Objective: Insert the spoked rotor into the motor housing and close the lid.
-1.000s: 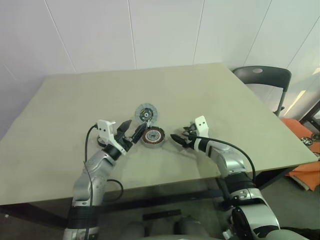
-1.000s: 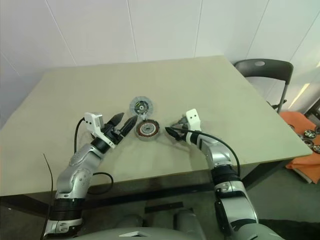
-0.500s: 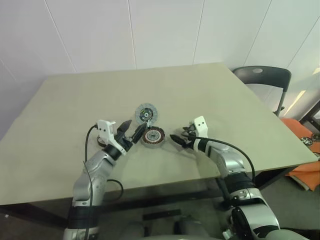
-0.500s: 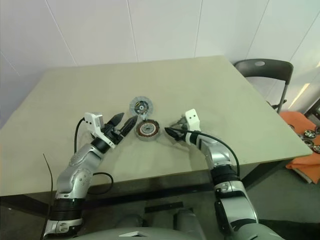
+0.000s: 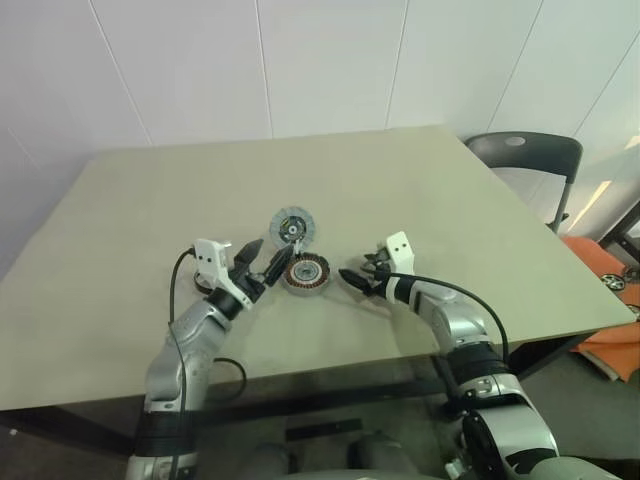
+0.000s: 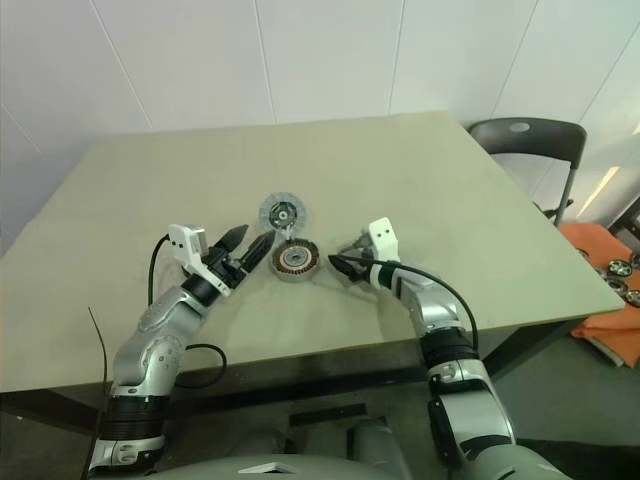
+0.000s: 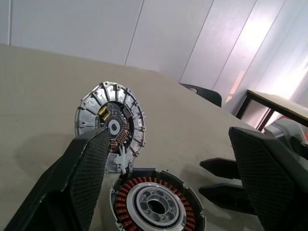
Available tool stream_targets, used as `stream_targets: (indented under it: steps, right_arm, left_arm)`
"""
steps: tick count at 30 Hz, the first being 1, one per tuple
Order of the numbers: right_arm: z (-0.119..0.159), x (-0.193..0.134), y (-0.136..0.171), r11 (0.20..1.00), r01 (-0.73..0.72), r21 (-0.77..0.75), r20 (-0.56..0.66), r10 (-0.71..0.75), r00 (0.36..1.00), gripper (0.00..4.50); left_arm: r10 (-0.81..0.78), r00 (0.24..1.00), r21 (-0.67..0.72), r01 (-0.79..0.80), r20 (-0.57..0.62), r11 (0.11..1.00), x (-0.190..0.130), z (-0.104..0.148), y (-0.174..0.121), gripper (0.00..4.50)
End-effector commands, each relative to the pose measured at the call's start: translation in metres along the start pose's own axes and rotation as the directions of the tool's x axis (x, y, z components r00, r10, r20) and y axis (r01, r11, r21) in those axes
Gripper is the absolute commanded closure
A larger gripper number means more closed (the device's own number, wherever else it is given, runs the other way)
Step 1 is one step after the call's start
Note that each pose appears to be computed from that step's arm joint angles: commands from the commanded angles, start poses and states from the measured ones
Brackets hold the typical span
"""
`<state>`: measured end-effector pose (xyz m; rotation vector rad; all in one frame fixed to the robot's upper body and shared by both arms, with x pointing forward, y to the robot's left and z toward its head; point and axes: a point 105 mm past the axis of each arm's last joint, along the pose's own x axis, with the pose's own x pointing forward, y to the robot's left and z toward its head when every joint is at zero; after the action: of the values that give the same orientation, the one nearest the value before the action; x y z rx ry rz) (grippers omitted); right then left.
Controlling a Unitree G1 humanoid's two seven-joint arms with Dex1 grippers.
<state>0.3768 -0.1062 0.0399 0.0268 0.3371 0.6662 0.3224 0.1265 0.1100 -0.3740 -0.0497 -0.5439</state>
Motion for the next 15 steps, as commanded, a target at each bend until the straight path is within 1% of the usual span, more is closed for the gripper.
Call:
stream_targets:
  steps: [1,15]
  right_arm:
    - [0.0201,0.0043,0.0039,0.999,-0.013,-0.034,0.055,0.015,0.998,0.06]
    - [0.0182,0.0084,0.0084,0.999,-0.024,-0.034,0.051,0.026,0.998,0.06]
  left_arm:
    - [-0.014,0.999,0.033,0.012,0.041,0.999,0.0016,0.013,-0.0039,0.32]
    - [0.008,0.999,0.038,-0.01,0.047,0.999,-0.0032,0.0151,-0.0003,0.32]
